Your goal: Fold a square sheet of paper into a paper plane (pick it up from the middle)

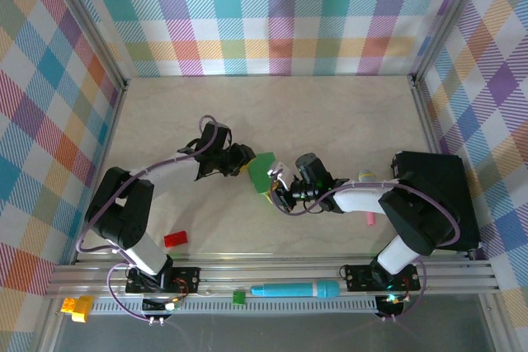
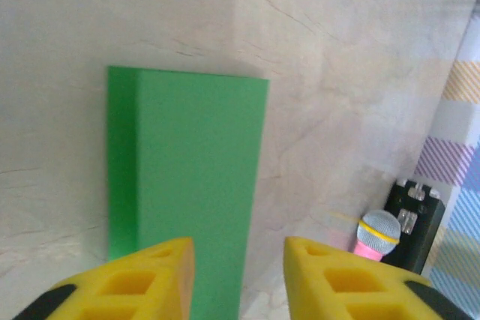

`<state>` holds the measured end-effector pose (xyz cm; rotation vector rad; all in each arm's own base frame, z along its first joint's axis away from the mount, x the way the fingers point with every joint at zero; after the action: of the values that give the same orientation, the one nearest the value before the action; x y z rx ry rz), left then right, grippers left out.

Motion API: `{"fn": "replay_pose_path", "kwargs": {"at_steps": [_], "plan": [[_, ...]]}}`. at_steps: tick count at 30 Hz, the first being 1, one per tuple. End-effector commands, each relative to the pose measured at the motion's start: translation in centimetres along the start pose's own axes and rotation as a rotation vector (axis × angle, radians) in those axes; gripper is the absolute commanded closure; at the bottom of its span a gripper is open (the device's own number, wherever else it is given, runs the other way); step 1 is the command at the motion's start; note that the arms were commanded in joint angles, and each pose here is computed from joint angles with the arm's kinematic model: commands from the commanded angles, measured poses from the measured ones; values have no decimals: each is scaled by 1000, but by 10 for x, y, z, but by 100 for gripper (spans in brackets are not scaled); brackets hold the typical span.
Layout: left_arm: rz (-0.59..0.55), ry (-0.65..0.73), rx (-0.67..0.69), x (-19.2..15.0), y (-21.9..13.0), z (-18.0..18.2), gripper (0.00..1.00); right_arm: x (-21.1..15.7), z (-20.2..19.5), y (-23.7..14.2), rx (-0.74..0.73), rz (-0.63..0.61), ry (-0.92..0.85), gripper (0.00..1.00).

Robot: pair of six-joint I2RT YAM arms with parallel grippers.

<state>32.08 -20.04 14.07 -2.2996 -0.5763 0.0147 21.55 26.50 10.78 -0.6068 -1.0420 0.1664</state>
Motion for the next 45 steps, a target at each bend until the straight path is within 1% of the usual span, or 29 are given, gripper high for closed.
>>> {"fn": "replay_pose_path", "kwargs": {"at_steps": [1, 5, 8, 11, 14, 19, 21, 28, 33, 39, 45], "plan": [[66, 70, -51, -4, 14, -15, 68, 0, 11, -2, 86, 6, 90, 100], [141, 101, -17, -11, 43, -15, 75, -3, 12, 0, 112, 18, 140, 100], [177, 107, 84, -12, 60, -5, 81, -4, 13, 2, 127, 40, 160, 100], [188, 118, 163, -11, 68, 5, 85, -5, 11, 5, 128, 65, 172, 100], [219, 116, 205, -14, 77, 15, 87, -6, 10, 6, 122, 80, 183, 100], [256, 115, 243, -18, 87, 28, 89, -8, -1, 10, 36, 99, 222, 100], [283, 107, 282, -24, 87, 37, 90, -10, -7, 10, -3, 100, 240, 100], [314, 141, 296, -26, 89, 41, 92, -8, -26, 7, -168, 82, 248, 100], [327, 158, 288, -26, 90, 40, 93, -6, -34, 7, -240, 82, 247, 100], [347, 179, 279, -28, 90, 39, 93, -5, -38, 7, -277, 86, 246, 100], [364, 191, 273, -31, 92, 39, 94, -8, -39, 10, -275, 99, 257, 100]]}}
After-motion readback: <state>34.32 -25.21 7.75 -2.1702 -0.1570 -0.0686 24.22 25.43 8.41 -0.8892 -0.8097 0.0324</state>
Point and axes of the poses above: each hand's point on the last joint's axis, 136 mm out from that joint toward the fingers, its own y axis out along the fingers, its own z axis along the line the jaws close on, x = y × z, the point moved 7 cm from there along -y, back along the fingers, and after that the axes turned 6 degrees about y, right-handed, at the moved point
